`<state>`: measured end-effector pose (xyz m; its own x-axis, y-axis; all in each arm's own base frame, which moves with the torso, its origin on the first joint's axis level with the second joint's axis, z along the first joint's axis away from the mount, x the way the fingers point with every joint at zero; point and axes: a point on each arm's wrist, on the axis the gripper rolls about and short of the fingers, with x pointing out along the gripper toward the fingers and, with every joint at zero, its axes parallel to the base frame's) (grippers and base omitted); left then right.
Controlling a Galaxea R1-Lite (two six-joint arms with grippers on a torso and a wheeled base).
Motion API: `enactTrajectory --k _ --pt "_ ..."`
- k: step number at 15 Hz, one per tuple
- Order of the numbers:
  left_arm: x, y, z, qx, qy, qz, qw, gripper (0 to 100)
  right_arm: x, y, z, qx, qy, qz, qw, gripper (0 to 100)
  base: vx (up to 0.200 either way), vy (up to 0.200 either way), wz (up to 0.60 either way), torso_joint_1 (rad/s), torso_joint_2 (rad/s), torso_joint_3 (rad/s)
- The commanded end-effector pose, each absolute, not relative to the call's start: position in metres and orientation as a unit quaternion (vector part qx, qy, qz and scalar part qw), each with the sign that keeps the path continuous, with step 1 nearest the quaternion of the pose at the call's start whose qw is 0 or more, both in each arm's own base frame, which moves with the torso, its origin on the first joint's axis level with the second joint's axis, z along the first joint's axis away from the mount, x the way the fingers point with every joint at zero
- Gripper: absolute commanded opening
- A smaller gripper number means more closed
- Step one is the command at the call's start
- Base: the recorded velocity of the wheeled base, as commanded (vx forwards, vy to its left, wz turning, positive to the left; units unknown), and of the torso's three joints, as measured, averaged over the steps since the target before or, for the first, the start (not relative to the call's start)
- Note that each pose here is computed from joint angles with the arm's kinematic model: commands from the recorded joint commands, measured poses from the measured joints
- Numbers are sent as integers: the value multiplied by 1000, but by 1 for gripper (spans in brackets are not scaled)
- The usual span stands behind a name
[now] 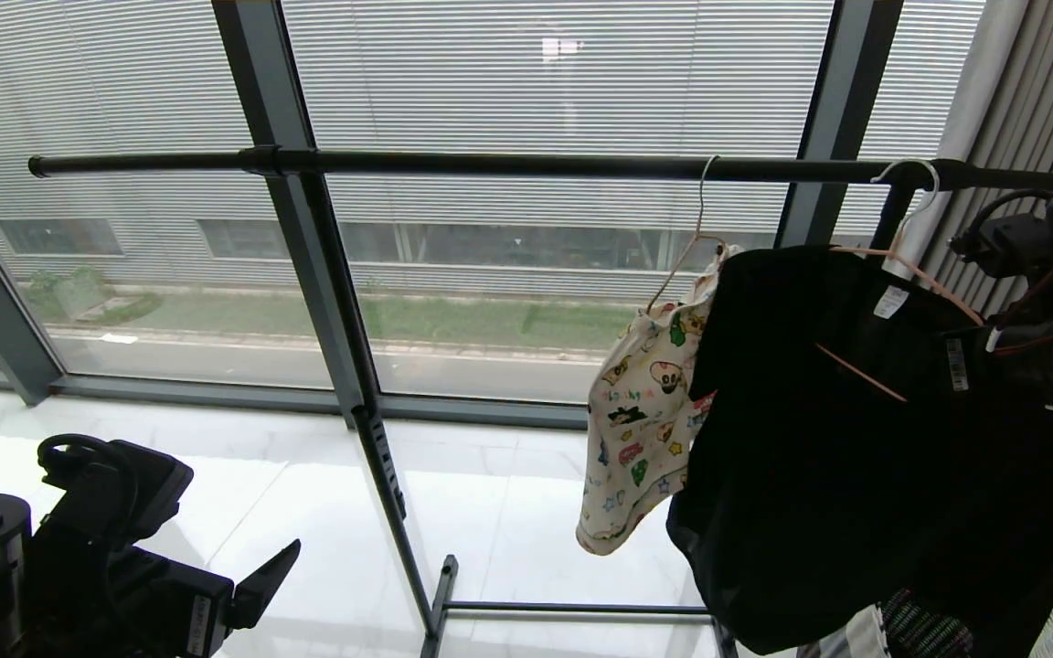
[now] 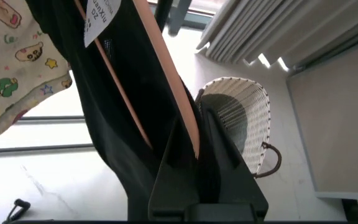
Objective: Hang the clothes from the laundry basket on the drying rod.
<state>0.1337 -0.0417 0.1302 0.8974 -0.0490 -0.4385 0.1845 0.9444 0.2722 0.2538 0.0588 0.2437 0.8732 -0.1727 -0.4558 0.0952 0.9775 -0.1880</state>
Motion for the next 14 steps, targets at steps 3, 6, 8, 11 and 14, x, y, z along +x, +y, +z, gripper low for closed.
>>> enactTrajectory --k 3,6,8,11,14 --pt "133 -43 130 156 217 -65 961 100 245 57 251 -76 230 -70 968 0 67 0 0 1 1 -1" --pt "132 -46 130 158 217 -75 960 100 242 58 254 -78 223 -66 969 0 0 0 0 0 0 0" --pt "133 -47 131 158 214 -79 961 100 248 59 255 -79 222 -66 970 0 0 0 0 0 0 0" --pt "133 -47 132 156 213 -87 961 100 258 62 261 -76 215 -67 971 0 0 0 0 0 0 0" --pt "133 -47 132 155 212 -87 961 100 266 63 261 -76 215 -69 971 0 200 0 0 -4 2 2"
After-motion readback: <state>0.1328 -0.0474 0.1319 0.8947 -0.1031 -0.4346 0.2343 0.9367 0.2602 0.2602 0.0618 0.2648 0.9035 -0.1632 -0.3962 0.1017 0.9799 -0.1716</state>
